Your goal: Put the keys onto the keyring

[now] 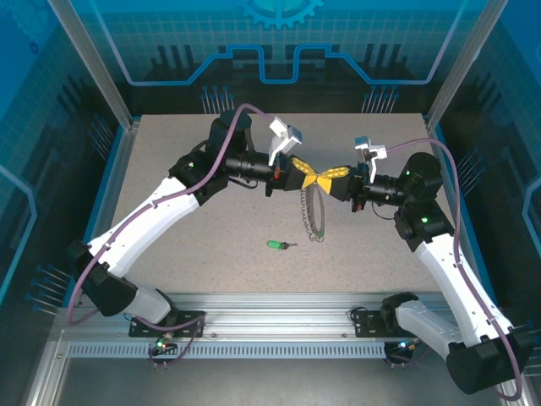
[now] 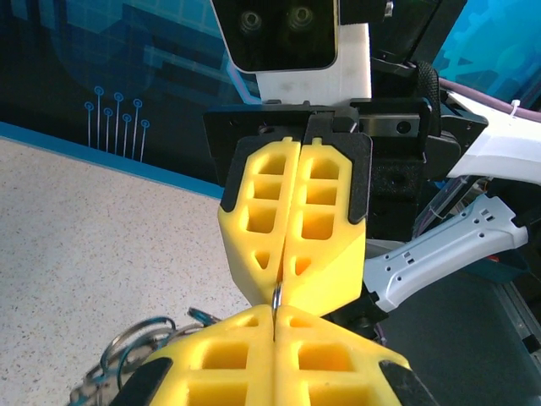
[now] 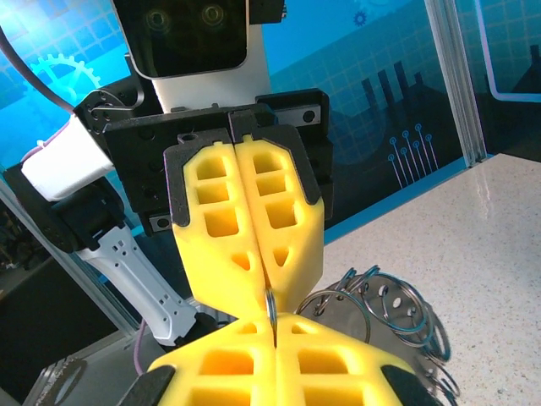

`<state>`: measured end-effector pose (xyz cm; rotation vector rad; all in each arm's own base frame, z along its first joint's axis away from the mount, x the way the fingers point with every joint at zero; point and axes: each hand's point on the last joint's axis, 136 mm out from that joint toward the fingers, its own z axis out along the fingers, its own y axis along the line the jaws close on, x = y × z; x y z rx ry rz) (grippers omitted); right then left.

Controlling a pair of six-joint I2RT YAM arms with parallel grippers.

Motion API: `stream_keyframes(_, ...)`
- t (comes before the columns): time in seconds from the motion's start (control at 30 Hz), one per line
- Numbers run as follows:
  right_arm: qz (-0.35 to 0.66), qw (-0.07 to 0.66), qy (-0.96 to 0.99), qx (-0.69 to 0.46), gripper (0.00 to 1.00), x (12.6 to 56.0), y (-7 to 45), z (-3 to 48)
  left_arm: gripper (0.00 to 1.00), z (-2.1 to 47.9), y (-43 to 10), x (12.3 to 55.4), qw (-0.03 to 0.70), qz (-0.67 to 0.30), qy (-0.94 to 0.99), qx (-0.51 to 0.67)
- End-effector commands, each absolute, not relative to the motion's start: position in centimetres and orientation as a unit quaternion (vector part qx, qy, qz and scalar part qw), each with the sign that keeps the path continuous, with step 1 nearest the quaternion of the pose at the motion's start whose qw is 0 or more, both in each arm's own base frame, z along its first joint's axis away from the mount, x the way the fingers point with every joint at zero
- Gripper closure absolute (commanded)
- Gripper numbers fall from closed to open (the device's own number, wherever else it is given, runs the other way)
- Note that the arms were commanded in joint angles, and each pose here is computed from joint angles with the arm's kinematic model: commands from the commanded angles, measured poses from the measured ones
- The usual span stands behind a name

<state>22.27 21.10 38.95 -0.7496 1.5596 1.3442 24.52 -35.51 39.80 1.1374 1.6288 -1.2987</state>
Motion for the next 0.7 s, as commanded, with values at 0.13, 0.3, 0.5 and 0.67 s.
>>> stream_keyframes(0.13,0.543,0.478,0.625,-0.293,1.00,22.6,21.1,39.5,0.65,41.7,-35.0,25.6,0.434,-0.498,0.629,0.410)
stream_keyframes(0.3,0.546,0.495,0.619,-0.272,1.00,23.5,20.5,40.0,0.55,42.4,-32.9,27.0,0.470,-0.520,0.630,0.334)
stream_keyframes(0.5,0.551,0.505,0.611,-0.262,1.00,23.7,20.4,40.9,0.55,41.9,-32.0,27.2,0.485,-0.543,0.622,0.288)
stream_keyframes(0.67,0.558,0.500,0.615,-0.247,1.00,24.2,20.4,40.2,0.58,41.2,-32.3,27.3,0.478,-0.564,0.614,0.277)
